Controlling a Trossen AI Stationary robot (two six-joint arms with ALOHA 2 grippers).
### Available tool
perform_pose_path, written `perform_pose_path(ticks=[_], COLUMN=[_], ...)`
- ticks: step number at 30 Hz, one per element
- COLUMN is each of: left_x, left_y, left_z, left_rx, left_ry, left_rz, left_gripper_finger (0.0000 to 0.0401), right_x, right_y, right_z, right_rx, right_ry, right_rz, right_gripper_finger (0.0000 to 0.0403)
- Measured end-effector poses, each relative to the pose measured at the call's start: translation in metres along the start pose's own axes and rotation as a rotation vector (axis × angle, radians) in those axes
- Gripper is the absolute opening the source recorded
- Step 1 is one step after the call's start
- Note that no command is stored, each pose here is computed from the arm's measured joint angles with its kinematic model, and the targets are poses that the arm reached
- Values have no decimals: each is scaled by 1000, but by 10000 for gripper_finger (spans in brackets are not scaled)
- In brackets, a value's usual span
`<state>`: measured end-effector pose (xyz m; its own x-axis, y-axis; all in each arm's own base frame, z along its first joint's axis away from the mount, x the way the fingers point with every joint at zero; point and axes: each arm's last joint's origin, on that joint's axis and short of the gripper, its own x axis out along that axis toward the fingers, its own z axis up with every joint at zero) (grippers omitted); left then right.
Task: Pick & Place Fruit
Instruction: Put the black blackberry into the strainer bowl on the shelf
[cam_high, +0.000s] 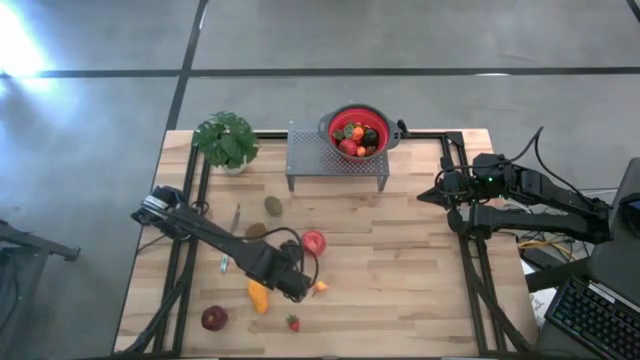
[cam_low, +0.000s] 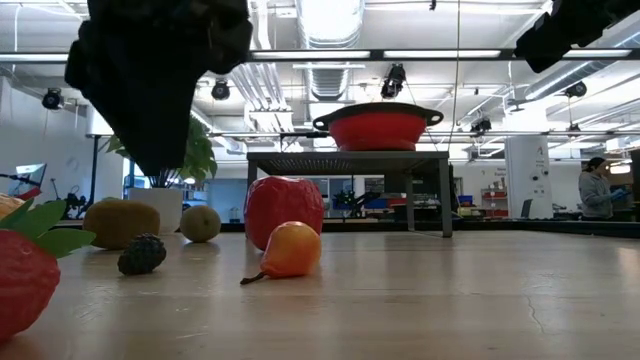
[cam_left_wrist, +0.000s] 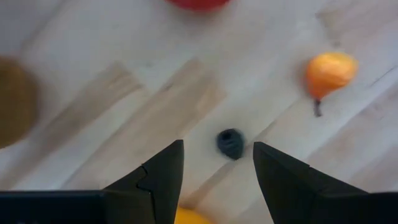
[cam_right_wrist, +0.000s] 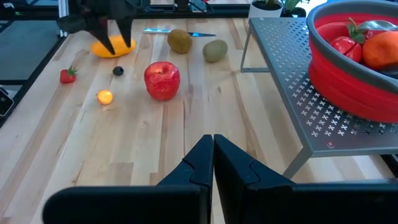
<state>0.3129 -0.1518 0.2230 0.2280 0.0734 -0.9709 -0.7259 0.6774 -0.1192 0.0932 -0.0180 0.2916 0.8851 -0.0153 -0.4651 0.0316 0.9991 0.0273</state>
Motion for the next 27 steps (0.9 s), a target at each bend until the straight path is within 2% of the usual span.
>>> perform_pose_path(ticks=[12,27], left_x=[21,50], left_y=[-4,8], left_z=[-15,-27], left_rx=[-38,-70], left_ry=[-15,-19], left_rz=[-99,-131], left_gripper_finger=[197,197], right_x=[0,0], right_y=[0,0], right_z=[0,0], right_rx=[0,2], right_ry=[1,0], right_rz=[0,0], right_gripper_finger=[8,8])
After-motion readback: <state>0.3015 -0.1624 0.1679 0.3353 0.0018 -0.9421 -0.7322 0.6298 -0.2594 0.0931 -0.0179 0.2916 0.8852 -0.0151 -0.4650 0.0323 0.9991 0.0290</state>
